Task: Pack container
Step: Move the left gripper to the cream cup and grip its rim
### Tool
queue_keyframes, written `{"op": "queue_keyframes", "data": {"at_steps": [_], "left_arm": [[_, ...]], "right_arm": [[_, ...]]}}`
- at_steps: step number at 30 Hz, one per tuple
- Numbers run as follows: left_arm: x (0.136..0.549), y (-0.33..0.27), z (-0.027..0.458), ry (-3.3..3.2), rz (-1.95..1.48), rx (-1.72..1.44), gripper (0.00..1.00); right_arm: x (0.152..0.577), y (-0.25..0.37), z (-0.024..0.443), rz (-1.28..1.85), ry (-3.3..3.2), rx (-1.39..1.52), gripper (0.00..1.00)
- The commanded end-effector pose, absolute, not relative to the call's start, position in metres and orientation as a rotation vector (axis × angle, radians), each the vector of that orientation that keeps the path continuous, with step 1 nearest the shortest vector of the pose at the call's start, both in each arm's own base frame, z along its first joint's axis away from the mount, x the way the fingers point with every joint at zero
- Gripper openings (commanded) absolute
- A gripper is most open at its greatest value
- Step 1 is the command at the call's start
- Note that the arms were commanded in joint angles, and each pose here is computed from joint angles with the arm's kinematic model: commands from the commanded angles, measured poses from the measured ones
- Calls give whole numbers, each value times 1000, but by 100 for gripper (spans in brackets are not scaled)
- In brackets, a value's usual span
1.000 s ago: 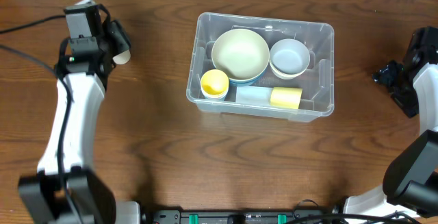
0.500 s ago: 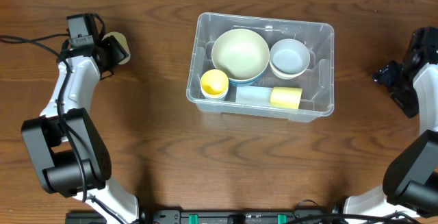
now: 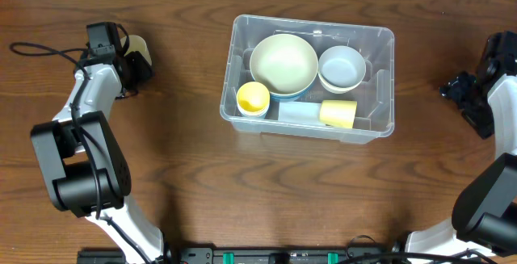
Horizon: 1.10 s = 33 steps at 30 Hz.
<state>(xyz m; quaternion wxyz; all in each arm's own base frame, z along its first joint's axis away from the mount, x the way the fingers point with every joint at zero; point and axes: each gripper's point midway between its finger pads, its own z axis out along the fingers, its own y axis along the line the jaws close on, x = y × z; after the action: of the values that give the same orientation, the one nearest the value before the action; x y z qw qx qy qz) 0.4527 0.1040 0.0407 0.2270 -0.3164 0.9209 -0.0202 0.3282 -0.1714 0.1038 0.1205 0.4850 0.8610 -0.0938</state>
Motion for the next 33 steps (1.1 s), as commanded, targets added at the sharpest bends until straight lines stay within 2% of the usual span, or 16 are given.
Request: {"op": "queue_keyframes", "data": {"at_steps": [1, 9, 16, 21, 24, 33], "left_arm": [[459, 109, 46, 2513, -58, -886, 71], [470, 92, 71, 2477, -198, -803, 71], [480, 82, 134, 2343, -284, -695, 70], [483, 102, 179, 2197, -172, -727, 70], [480, 117, 174, 2184, -82, -777, 70], [481, 122, 105, 2313, -74, -871, 71]], "right_arm": [[326, -174, 103, -287, 2503, 1444, 99], [326, -174, 103, -287, 2503, 1444, 99], [326, -174, 103, -287, 2503, 1444, 99], [326, -174, 103, -287, 2503, 1444, 99], [326, -174, 103, -287, 2503, 1444, 99], [326, -174, 103, -287, 2503, 1444, 99]]}}
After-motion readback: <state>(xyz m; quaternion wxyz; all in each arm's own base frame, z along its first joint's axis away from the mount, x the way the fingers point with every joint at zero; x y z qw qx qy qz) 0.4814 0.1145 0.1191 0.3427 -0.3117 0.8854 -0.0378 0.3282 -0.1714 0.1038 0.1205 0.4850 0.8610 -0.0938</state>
